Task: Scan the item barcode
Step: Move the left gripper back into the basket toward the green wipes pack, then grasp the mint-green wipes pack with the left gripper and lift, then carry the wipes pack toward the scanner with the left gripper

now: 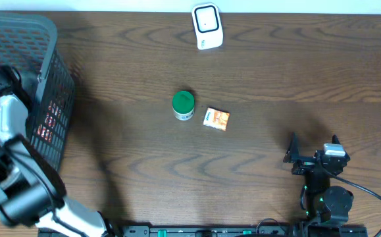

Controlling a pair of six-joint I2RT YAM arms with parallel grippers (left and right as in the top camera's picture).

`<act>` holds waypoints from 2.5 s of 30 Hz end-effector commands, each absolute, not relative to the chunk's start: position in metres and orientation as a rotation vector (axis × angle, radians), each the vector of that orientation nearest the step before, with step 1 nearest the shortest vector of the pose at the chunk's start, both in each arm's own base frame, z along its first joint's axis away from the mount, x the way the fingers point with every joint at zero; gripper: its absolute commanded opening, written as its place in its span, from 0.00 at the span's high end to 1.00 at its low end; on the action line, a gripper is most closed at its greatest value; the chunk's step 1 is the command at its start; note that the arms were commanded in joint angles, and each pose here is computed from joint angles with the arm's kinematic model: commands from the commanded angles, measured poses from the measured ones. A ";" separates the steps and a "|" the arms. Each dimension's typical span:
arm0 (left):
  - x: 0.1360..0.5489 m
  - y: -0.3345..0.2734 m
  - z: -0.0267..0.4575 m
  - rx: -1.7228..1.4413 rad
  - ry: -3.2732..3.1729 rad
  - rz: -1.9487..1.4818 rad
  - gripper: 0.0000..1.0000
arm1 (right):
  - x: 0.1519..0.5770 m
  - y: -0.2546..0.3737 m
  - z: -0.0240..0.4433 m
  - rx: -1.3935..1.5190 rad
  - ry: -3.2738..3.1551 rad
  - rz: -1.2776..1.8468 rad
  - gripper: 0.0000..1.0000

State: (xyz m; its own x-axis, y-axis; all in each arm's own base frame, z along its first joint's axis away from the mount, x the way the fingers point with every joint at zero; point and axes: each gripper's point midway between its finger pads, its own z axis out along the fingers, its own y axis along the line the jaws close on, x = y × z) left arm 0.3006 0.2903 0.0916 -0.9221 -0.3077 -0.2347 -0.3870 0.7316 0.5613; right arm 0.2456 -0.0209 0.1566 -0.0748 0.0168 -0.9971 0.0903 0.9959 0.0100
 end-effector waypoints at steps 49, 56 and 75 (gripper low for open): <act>0.295 -0.239 0.280 0.970 1.837 -1.612 0.93 | 0.245 -0.020 0.157 0.083 1.644 -0.057 0.01; 0.282 -0.295 0.230 1.118 1.860 -1.739 0.93 | 0.245 -0.020 0.157 0.083 1.644 -0.057 0.01; 0.267 -0.308 0.226 1.205 1.682 -1.928 0.92 | 0.245 -0.020 0.157 0.083 1.644 -0.057 0.01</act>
State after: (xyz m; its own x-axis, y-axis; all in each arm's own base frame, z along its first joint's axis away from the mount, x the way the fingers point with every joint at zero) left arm 0.2721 -0.3093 0.2184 -0.6161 0.3042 -0.7266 0.7016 -0.2073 -0.6817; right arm 0.2456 -0.0209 0.1566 -0.0748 0.0168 -0.9971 0.0903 0.9959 0.0100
